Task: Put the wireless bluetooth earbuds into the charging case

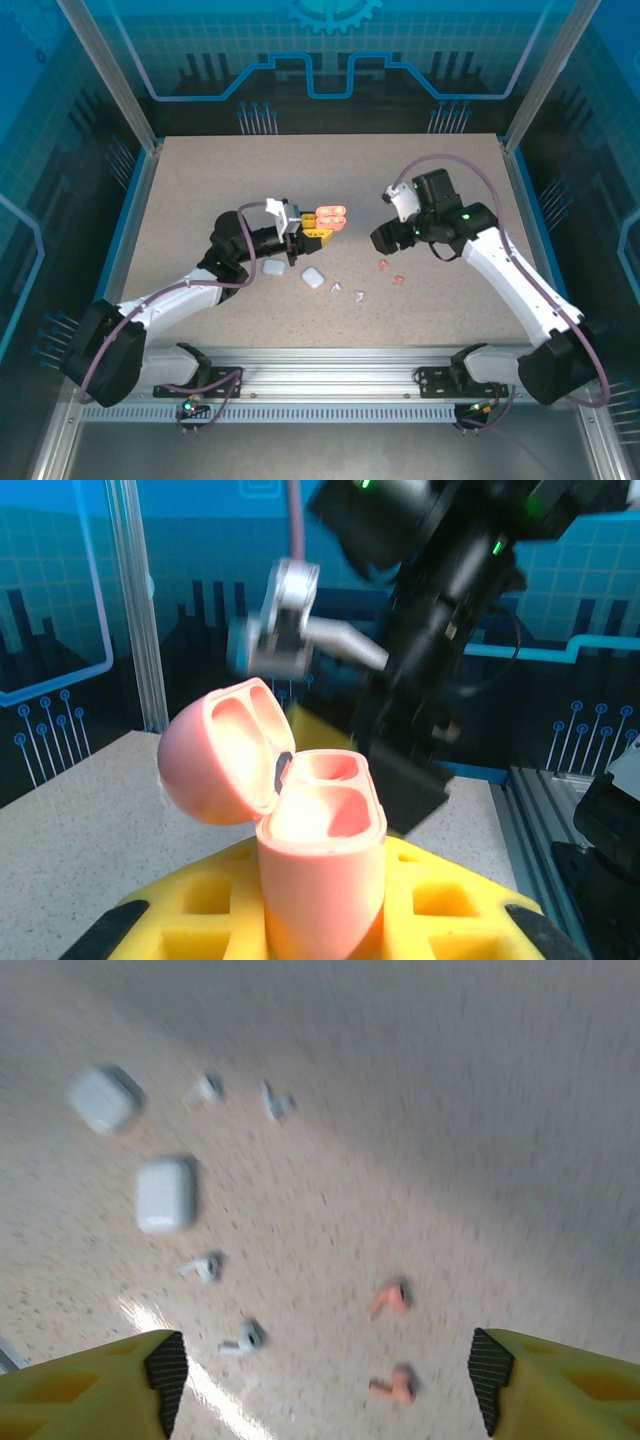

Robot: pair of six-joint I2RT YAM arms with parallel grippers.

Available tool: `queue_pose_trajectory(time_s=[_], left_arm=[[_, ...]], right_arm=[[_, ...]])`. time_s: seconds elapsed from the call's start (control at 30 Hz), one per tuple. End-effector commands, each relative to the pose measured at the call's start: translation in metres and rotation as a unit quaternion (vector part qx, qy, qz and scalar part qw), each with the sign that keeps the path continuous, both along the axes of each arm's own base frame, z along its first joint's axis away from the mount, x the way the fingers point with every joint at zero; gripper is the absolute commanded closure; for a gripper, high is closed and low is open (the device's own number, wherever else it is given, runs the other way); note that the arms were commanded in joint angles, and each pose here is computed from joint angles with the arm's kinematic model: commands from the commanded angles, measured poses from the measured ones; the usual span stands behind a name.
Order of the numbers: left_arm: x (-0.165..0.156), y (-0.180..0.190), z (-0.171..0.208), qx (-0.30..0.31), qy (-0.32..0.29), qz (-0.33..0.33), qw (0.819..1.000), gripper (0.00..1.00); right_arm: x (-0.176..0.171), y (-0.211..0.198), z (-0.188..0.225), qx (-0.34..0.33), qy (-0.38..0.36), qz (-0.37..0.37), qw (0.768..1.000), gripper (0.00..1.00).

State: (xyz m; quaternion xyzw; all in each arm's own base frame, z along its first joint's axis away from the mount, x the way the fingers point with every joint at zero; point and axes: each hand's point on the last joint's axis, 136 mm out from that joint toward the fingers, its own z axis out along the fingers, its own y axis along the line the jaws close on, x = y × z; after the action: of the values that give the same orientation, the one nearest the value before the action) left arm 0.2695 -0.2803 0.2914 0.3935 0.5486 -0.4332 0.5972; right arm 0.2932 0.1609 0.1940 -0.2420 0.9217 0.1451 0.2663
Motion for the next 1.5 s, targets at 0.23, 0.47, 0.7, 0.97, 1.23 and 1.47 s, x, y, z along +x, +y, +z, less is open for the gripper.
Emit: queue_pose_trajectory(time_s=[0.23,0.47,0.7,0.97,1.23,1.47], left_arm=[[-0.016,0.009,0.016,-0.014,-0.051,0.007,0.999,0.91],[-0.020,0.012,0.016,-0.010,-0.056,0.009,0.998,0.91],[-0.022,0.013,0.014,-0.005,-0.058,0.010,0.998,0.91],[-0.022,0.014,0.013,-0.003,-0.057,0.012,0.998,0.91],[-0.022,0.013,0.014,-0.004,-0.055,0.010,0.998,0.91],[-0.021,0.013,0.013,-0.003,-0.054,0.011,0.998,0.91]], right_arm=[[-0.005,-0.020,-0.123,-0.066,0.231,-0.181,0.954,0.36],[0.009,-0.021,-0.157,-0.124,0.246,-0.230,0.933,0.40],[0.021,-0.012,-0.164,-0.127,0.246,-0.237,0.931,0.44],[0.018,-0.010,-0.174,-0.129,0.259,-0.237,0.927,0.50],[0.017,-0.005,-0.183,-0.125,0.271,-0.232,0.926,0.58],[0.018,-0.002,-0.188,-0.124,0.276,-0.229,0.925,0.64]])
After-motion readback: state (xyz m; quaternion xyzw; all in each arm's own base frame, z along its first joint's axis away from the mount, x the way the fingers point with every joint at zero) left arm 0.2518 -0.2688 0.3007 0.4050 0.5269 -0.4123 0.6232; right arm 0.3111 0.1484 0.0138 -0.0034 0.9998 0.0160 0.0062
